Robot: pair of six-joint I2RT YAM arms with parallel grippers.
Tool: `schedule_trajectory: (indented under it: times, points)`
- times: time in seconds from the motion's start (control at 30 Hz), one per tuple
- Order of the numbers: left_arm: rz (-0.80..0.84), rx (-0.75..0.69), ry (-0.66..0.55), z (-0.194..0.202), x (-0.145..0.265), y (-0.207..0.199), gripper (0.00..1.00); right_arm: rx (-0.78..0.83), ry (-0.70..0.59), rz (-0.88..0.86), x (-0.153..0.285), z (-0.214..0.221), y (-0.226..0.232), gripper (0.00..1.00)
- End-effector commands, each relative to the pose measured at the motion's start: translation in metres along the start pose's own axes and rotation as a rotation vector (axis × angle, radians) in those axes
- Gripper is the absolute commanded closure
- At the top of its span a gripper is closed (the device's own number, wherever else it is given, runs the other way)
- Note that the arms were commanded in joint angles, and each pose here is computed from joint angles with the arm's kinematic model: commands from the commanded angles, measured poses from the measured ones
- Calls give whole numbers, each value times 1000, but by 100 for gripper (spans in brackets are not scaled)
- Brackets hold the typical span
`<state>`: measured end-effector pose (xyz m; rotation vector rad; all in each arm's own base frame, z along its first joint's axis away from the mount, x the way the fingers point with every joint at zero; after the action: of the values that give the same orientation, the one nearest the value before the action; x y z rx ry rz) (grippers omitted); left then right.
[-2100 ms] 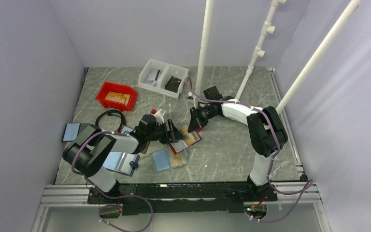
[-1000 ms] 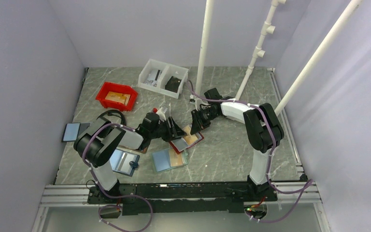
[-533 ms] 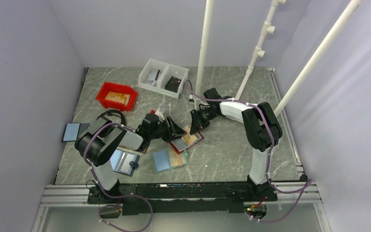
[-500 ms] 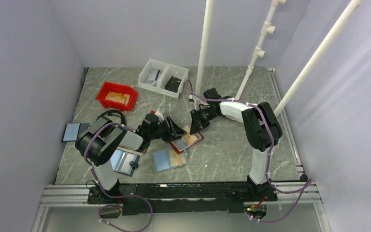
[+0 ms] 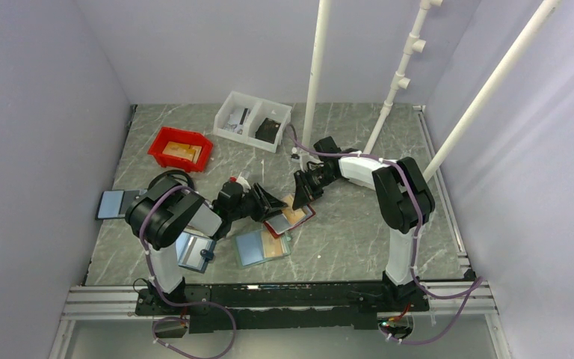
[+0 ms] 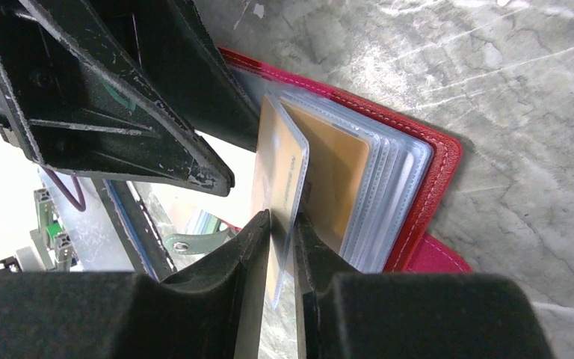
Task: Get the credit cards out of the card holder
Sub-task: Remove the credit card from the card holder.
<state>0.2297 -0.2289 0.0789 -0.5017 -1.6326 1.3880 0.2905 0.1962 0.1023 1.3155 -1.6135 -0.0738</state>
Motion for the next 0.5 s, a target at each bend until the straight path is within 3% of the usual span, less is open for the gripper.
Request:
schedule_trajectory:
  times: [0.0,0.2,0.47]
  points:
    - [56,-13,-44,-4,-1,-8,57,8,21,-3,-4,-2,-2,79]
    - [40,-48,-36,-5,-3,-7,67,4,29,-13,-4,-1,-2,78]
    - [26,-100,-1,-5,-6,-7,67,25,25,11,1,-3,-2,76]
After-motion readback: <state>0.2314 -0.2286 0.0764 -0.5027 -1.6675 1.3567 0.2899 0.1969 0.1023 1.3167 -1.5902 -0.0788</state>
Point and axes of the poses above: each gripper's point midway between its finger pads, its own x axis back along the fingers, its own y axis along the line the jaws close on, z = x × y, the point moved 10 cm from there along x, back along the fingers, and after that the axes turned 11 degrees about x, right-handed, at the moved point
